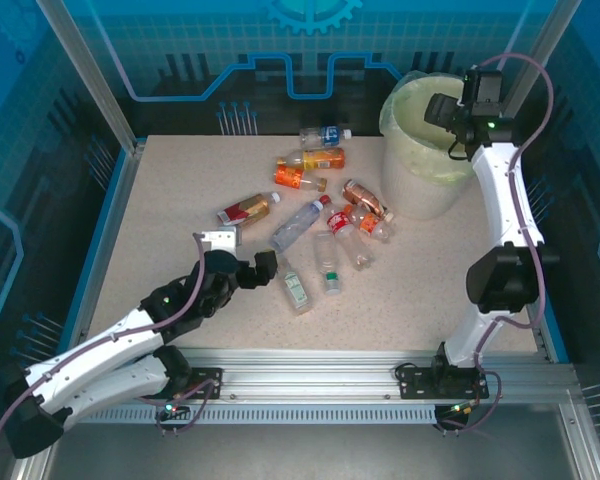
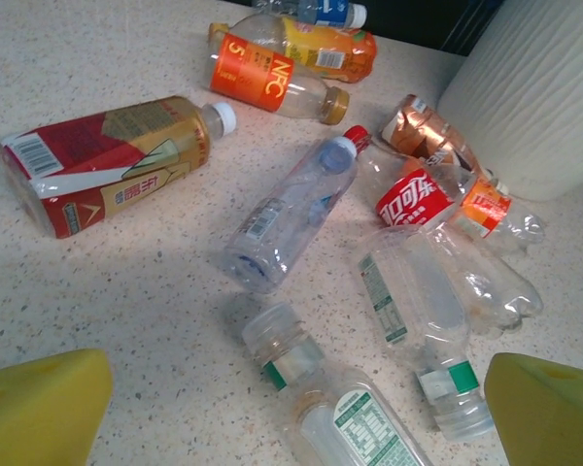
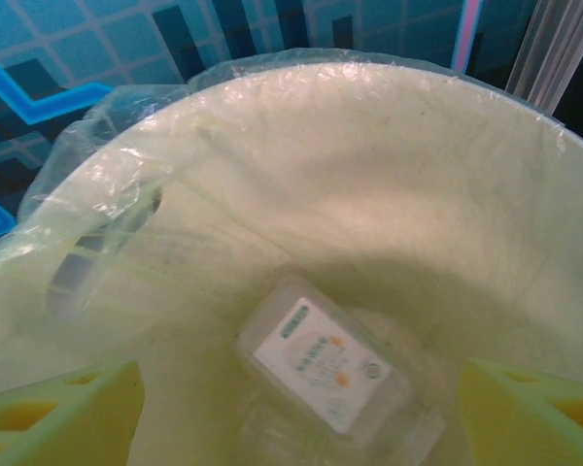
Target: Put the plastic bottles in the bin
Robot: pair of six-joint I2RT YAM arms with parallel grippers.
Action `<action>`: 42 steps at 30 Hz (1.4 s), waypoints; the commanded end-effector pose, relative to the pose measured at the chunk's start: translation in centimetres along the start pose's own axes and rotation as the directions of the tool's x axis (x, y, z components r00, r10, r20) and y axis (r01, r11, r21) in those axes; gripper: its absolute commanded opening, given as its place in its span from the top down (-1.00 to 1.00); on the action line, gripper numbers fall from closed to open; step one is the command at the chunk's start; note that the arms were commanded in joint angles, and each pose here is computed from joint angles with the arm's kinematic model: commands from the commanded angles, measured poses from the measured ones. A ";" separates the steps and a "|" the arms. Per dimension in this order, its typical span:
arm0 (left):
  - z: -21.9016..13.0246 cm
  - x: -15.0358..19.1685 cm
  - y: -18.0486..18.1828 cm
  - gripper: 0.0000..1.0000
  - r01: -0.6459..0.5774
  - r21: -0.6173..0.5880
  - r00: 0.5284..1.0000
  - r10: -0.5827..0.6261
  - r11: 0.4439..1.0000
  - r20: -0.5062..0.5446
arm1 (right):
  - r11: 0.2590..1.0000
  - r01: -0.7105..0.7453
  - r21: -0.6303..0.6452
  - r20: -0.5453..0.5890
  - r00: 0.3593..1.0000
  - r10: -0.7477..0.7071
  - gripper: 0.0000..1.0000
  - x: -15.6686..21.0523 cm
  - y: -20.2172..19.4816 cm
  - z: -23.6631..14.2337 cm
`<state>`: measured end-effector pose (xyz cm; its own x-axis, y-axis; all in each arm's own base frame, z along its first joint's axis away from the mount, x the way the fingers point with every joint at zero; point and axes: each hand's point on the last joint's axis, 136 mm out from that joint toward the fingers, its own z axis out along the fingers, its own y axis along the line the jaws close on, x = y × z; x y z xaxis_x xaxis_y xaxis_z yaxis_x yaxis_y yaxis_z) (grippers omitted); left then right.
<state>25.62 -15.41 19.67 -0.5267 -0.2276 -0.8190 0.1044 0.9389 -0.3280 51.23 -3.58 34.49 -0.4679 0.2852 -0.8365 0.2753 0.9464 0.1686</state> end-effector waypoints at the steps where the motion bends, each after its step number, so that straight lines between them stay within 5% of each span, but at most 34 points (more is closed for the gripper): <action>1: 0.8 0.8 1.3 -0.98 0.063 -0.062 0.997 -0.065 0.996 -0.039 | 0.997 0.019 -0.074 0.088 0.996 -0.013 -0.75 -1.9 0.7 -5.1; 4: 1.6 1.7 2.2 -0.98 0.107 -0.111 0.990 -0.116 0.988 -0.075 | 0.990 0.044 -0.134 0.110 0.993 -0.030 -1.00 -1.3 1.4 -7.4; 9: 2.4 2.4 2.6 -0.98 0.161 -0.148 0.980 -0.176 0.976 -0.095 | 0.961 0.119 -0.250 0.164 0.983 -0.079 -0.99 0.6 4.1 -12.5; 18: 2.9 3.2 2.7 -0.98 0.217 -0.176 0.961 -0.242 0.960 -0.137 | 0.804 0.304 -0.511 0.109 0.951 -0.290 -0.99 12.1 10.7 -16.8; 26: 3.1 3.5 2.9 -0.98 0.230 -0.184 0.953 -0.260 0.956 -0.156 | 0.721 0.453 -0.524 -0.099 0.809 -0.580 -0.99 22.7 11.4 -12.4; 32: 3.1 3.6 3.2 -0.98 0.241 -0.194 0.949 -0.272 0.951 -0.157 | 0.689 0.667 -0.284 -0.249 0.643 -0.724 -0.79 24.5 7.9 -7.1; 42: 3.4 3.7 3.5 -0.98 0.247 -0.211 0.945 -0.284 0.946 -0.165 | 0.503 0.807 -0.309 -0.408 0.365 -0.837 -0.45 28.7 7.3 -1.7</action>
<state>26.54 -13.68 13.12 -0.6667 -0.4183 -0.6169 -0.1947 0.8967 -0.3976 38.06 12.11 13.20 -0.7559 -0.5615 -0.3366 -0.4508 0.8193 -0.3543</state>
